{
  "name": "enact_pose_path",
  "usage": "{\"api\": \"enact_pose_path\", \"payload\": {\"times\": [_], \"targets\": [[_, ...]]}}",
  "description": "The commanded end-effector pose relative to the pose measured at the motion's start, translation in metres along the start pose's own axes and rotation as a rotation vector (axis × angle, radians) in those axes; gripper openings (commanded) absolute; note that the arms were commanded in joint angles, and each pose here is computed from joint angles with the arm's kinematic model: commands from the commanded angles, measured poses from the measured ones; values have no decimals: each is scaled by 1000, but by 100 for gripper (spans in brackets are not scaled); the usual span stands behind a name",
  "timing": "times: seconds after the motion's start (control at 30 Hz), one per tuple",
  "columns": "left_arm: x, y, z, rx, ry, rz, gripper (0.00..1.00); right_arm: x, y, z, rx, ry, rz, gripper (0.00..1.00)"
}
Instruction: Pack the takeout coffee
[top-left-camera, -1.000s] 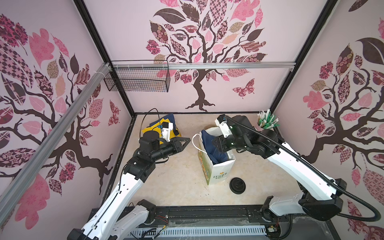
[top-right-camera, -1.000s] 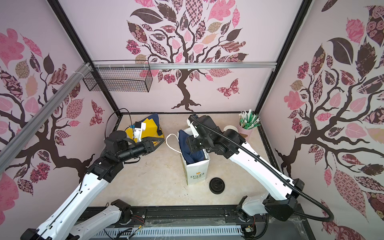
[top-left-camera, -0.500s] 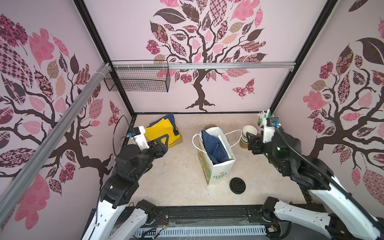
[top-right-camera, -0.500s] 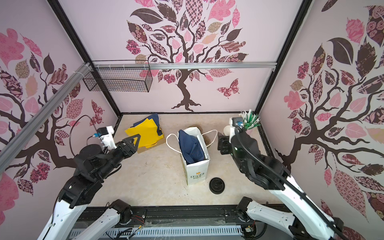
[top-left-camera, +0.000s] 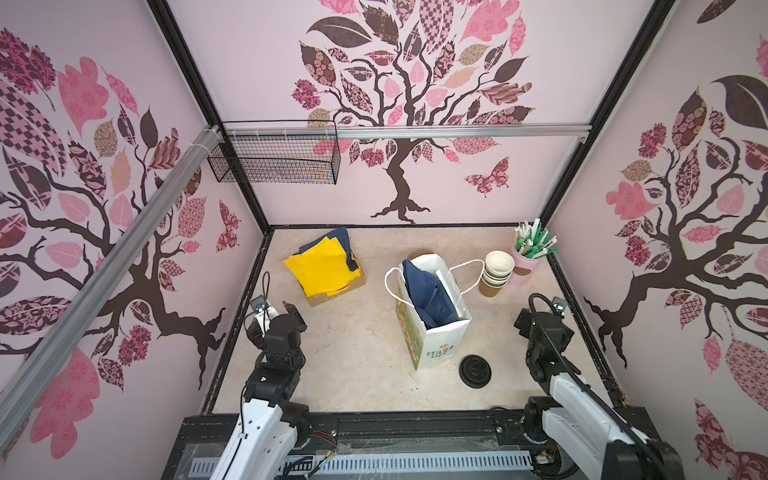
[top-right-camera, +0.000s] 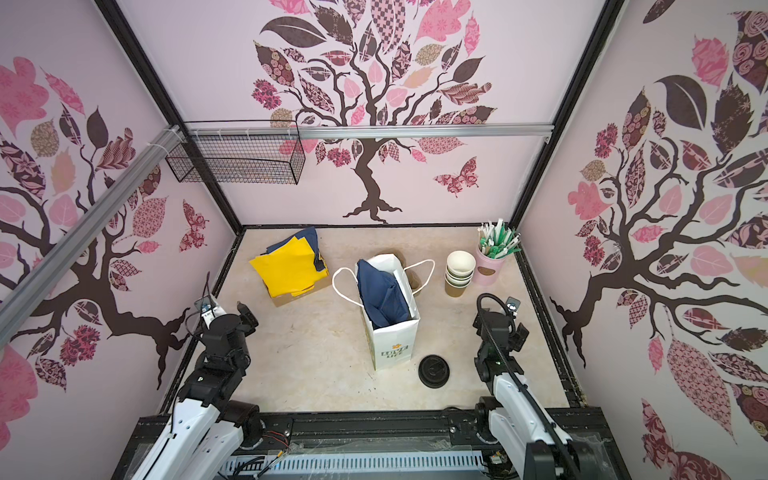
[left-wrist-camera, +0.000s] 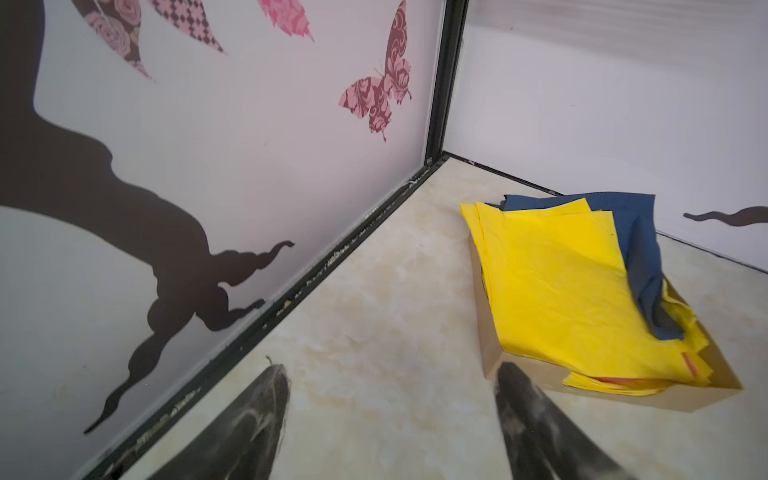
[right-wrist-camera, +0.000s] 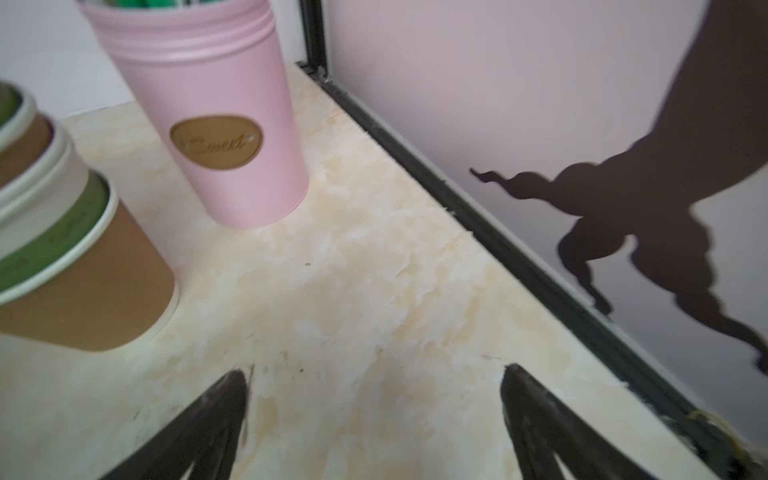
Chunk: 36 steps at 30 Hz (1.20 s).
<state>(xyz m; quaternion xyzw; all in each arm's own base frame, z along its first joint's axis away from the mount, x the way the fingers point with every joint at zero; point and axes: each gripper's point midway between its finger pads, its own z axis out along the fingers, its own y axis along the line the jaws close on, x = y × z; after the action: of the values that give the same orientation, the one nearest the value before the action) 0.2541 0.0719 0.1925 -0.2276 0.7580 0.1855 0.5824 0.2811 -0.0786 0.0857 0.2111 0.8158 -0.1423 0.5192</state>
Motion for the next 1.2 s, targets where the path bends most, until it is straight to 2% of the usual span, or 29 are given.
{"api": "enact_pose_path", "payload": {"times": [0.0, 0.07, 0.13, 0.17, 0.27, 0.33, 0.43, 0.53, 0.63, 0.83, 0.97, 1.17], "targets": [[-5, -6, 10, 14, -113, 35, 96, -62, 37, 1, -178, -244, 80, 100], [8, -6, 19, 17, -105, 23, 97, -68, 50, 3, -248, -286, 114, 100], [13, 2, 28, -15, -109, -44, 97, -69, 64, 9, -315, -299, 137, 100], [14, 0, 33, 11, -106, -54, 97, -67, 74, 11, -354, -307, 99, 100], [18, 0, 50, 37, -99, -86, 97, -54, 80, 25, -363, -280, 89, 100], [20, -3, 60, 56, -92, -86, 97, -56, 87, 23, -406, -326, 82, 100], [30, -13, 76, 94, -70, -80, 97, -48, 96, 41, -381, -194, 31, 100], [28, -34, 91, 162, -67, -56, 97, -50, 100, 40, -319, -240, -5, 100], [34, -55, 104, 229, 9, 48, 95, -50, 101, 40, -319, -238, -6, 100], [33, -62, 96, 285, -22, 63, 95, -50, 101, 40, -318, -232, -9, 100], [31, -70, 90, 338, -46, -35, 95, -50, 101, 40, -319, -233, -10, 100], [55, -101, 109, 372, -41, 47, 97, -49, 101, 40, -319, -229, -10, 100]]}}
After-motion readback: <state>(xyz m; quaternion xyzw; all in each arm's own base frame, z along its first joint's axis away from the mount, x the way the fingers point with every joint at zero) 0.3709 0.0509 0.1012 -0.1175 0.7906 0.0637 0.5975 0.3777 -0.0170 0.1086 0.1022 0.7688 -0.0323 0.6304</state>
